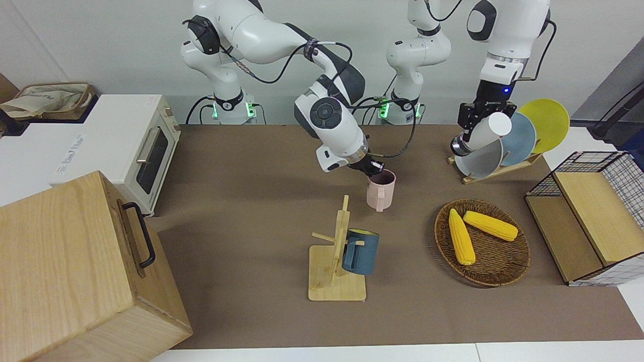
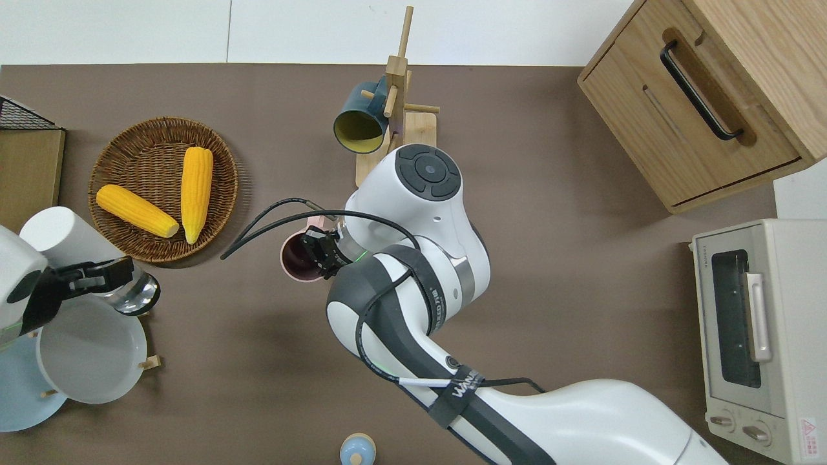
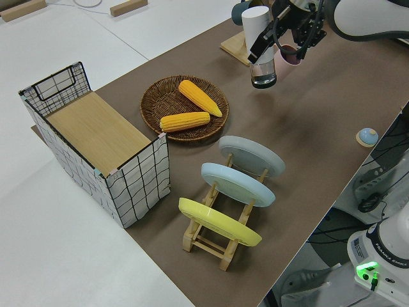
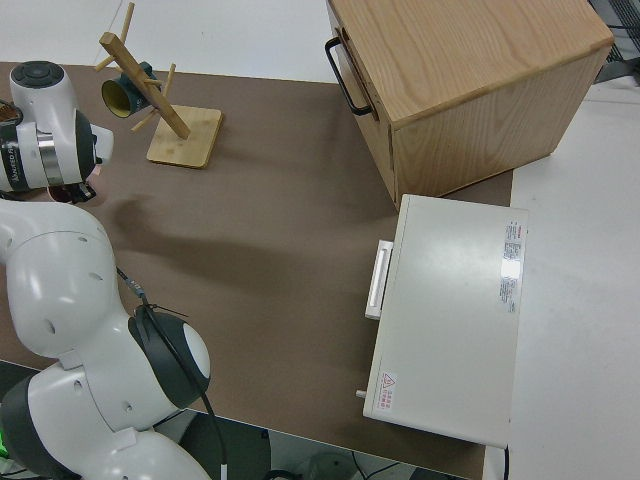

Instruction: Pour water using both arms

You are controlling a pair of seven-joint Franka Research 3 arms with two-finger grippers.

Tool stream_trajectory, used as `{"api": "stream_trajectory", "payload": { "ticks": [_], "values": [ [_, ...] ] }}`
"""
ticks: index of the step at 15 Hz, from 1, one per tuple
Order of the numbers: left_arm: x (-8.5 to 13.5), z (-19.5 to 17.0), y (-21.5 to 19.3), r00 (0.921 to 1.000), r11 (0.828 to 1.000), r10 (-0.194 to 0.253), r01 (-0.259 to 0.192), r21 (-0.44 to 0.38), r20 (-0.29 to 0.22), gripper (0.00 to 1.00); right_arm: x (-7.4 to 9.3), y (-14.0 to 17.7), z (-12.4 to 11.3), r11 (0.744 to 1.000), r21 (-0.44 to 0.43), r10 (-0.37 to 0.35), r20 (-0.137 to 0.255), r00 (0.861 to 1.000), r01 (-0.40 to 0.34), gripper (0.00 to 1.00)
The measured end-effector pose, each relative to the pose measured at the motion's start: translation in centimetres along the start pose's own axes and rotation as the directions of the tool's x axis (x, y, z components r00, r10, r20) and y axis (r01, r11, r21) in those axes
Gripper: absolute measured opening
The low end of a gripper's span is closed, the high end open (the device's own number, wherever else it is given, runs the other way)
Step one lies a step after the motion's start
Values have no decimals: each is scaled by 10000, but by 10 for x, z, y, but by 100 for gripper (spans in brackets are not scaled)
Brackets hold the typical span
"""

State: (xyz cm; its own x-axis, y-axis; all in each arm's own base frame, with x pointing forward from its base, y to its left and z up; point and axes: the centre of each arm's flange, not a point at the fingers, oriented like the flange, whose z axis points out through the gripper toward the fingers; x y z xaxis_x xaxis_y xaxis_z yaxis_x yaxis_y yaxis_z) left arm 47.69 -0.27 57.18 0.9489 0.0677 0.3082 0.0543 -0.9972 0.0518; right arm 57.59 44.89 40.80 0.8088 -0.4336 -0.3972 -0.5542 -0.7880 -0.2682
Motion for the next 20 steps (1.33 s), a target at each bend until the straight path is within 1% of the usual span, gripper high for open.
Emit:
{"api": "stream_trajectory", "payload": {
  "ticks": [3, 6, 7, 10, 11, 13, 16, 17, 18, 20],
  "values": [
    [-9, 9, 11, 9997, 9999, 165, -166, 40, 198, 63, -9, -9, 27, 9989, 270, 376, 380, 9986, -387, 4],
    [-13, 16, 17, 9991, 9997, 248, -250, 59, 335, 63, -20, -15, 54, 9968, 271, 733, 474, 9962, -747, 4],
    [-14, 17, 17, 9991, 9997, 248, -251, 61, 354, 63, -20, -16, 60, 9960, 314, 819, 469, 9955, -834, 4],
    [-15, 18, 17, 9990, 9997, 245, -247, 63, 365, 63, -10, -16, 75, 9935, 486, 1006, 412, 9941, -1026, 4],
    [-15, 18, 17, 9991, 9997, 244, -247, 64, 361, 63, -8, -15, 77, 9929, 538, 1044, 390, 9938, -1065, 6],
    [-15, 17, 17, 9991, 9997, 243, -245, 64, 352, 63, -5, -17, 78, 9919, 658, 1067, 345, 9937, -1088, 21],
    [-15, 17, 17, 9991, 9997, 241, -243, 65, 345, 63, -8, -22, 75, 9907, 918, 985, 226, 9949, -1002, 51],
    [-15, 17, 17, 9991, 9997, 240, -242, 65, 346, 63, -11, -23, 75, 9921, 897, 867, 132, 9961, -876, 61],
    [-15, 18, 17, 9991, 9997, 239, -241, 65, 351, 63, -14, -25, 75, 9936, 864, 731, 3, 9973, -728, 68],
    [-15, 18, 17, 9991, 9997, 237, -240, 66, 361, 63, -16, -27, 68, 9960, 789, 449, -351, 9984, -420, 88]
  ]
}}
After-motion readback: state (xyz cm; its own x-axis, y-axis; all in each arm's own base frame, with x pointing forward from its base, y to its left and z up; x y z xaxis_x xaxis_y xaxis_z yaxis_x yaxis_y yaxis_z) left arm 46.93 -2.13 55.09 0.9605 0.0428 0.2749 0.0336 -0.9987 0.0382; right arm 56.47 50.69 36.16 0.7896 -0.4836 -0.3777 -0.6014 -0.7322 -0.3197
